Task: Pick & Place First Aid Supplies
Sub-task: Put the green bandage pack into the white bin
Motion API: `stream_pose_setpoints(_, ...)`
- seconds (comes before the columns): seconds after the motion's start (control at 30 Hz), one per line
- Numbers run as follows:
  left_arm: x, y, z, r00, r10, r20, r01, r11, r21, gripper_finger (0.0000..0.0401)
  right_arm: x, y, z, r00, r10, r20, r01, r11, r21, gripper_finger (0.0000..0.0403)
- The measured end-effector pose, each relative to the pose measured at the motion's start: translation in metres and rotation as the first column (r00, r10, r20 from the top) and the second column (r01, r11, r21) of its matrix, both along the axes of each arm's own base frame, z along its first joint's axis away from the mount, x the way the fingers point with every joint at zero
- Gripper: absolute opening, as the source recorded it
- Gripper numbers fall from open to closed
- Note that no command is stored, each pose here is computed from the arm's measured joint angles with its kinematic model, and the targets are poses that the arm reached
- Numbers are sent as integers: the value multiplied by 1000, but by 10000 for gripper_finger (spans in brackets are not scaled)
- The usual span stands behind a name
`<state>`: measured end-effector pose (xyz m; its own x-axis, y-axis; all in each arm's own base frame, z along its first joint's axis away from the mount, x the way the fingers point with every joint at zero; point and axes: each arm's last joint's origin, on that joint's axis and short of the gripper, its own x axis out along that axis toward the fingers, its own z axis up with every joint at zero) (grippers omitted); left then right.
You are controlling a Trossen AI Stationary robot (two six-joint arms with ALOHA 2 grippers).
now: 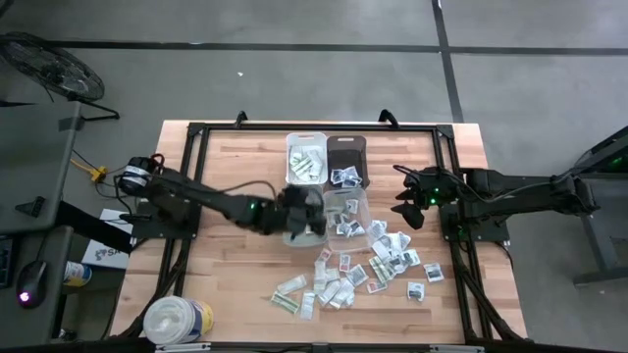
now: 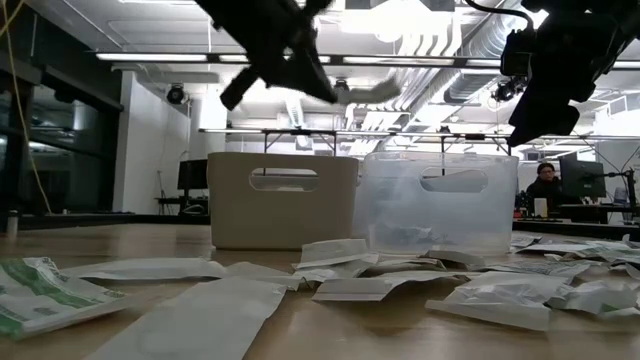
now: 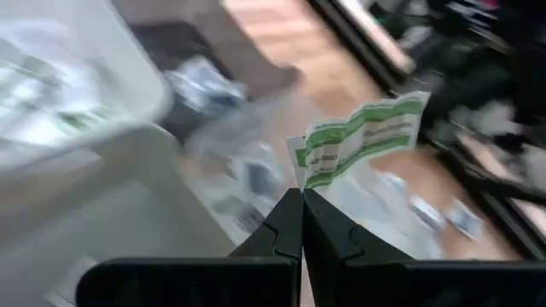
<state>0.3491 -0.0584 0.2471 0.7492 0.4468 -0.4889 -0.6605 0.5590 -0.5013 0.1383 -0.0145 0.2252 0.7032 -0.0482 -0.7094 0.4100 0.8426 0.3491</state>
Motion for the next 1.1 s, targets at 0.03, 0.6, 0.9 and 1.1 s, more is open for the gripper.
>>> stream_pose_setpoints(0.03,1,10,-1,1000,19,-22,-19,1000,9,0,0,0,0,1000,-1,0,1,1000,0,222)
stream_pose_setpoints(0.6,-14,131,-16,949,105,-298,-113,994,-10,0,0,0,0,1000,-6,0,6,1000,6,222)
stream_pose_setpoints(0.9,-25,152,-22,919,82,-385,-113,992,-57,0,0,0,0,1000,-5,0,5,1000,6,222)
stream_pose_setpoints(1.1,-26,155,-22,916,46,-399,-75,996,-56,1,0,0,0,1000,-3,0,3,1000,3,222)
